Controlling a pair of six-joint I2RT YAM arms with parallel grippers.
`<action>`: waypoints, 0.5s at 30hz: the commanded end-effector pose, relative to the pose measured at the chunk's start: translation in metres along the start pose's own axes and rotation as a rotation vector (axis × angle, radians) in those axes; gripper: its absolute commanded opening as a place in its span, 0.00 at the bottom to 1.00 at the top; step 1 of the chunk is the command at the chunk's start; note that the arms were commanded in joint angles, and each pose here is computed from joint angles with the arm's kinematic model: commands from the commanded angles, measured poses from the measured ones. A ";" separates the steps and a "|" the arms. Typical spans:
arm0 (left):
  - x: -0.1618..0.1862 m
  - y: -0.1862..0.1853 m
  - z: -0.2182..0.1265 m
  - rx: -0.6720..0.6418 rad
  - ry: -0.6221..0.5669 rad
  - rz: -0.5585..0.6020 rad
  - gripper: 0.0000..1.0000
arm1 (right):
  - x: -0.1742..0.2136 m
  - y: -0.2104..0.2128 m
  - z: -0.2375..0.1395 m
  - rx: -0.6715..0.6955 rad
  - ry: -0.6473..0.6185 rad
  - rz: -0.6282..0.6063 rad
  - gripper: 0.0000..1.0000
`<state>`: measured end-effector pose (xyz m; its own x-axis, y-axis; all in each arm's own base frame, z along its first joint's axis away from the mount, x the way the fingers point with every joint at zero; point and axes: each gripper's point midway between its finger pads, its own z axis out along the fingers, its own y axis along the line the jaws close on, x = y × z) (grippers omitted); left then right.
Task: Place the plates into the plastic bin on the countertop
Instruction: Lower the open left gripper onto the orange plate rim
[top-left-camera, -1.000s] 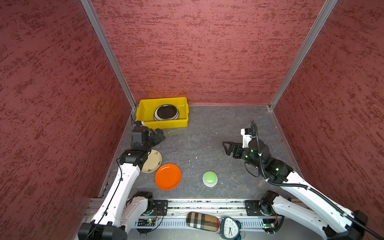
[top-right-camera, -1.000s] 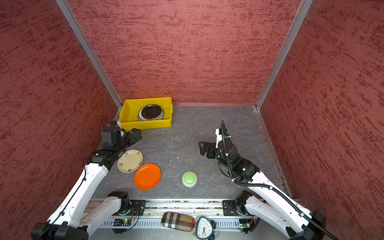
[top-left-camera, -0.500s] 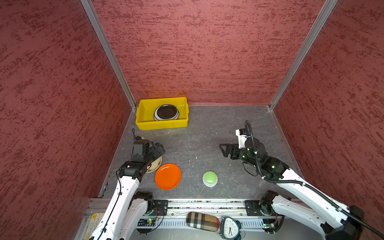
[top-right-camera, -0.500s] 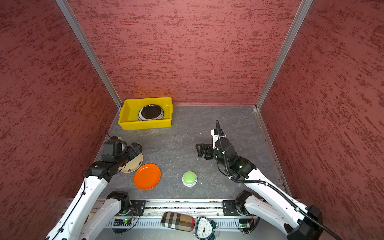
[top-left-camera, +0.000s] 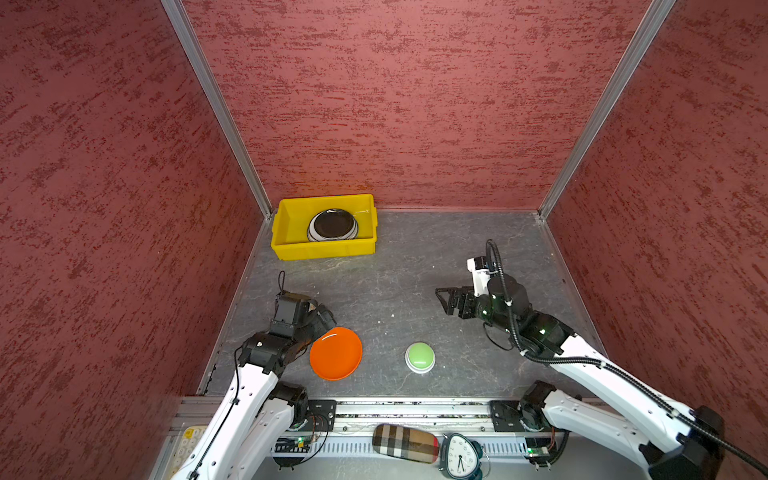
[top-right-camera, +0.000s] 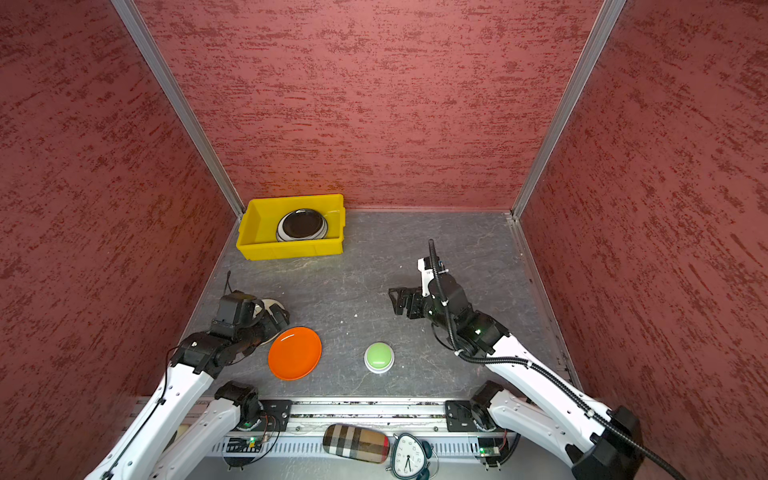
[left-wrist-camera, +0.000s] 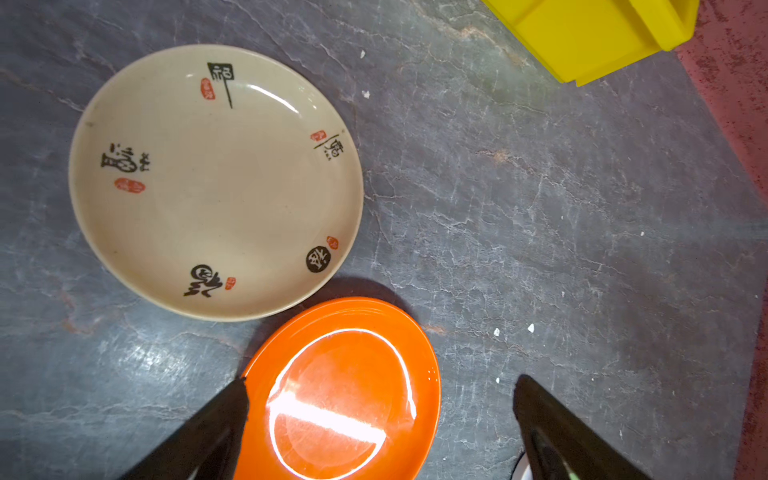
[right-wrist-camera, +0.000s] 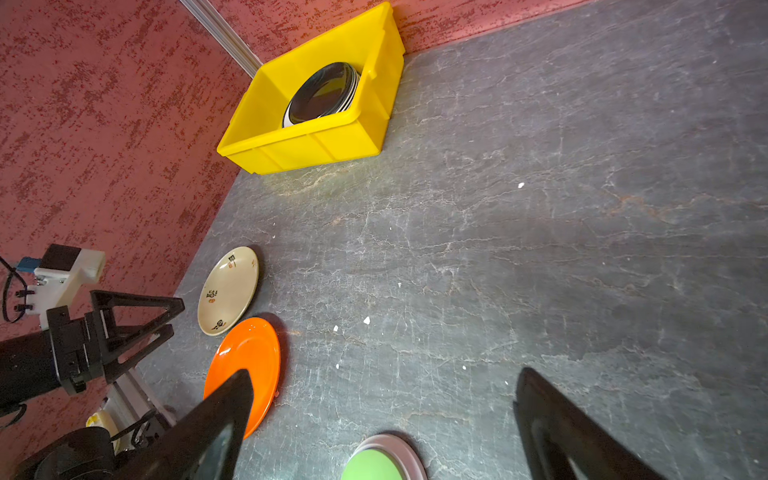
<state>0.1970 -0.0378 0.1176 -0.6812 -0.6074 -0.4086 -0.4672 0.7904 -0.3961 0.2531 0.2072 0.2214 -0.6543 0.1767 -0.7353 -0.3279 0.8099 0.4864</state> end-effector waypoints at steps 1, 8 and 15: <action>0.009 0.017 0.007 -0.075 0.019 -0.037 1.00 | -0.013 0.009 -0.004 -0.028 -0.030 -0.030 0.99; 0.016 0.022 0.020 -0.087 0.027 -0.046 0.99 | -0.013 0.005 -0.003 -0.007 -0.021 -0.039 0.99; 0.030 0.025 0.037 -0.062 0.067 -0.077 0.99 | -0.018 0.008 -0.007 -0.014 -0.034 -0.041 0.99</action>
<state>0.1783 -0.0341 0.0652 -0.6923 -0.6437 -0.3261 -0.5553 0.7638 -0.3289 0.2545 0.2062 0.2221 -0.6503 0.1539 -0.7439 -0.3382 0.8182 0.4649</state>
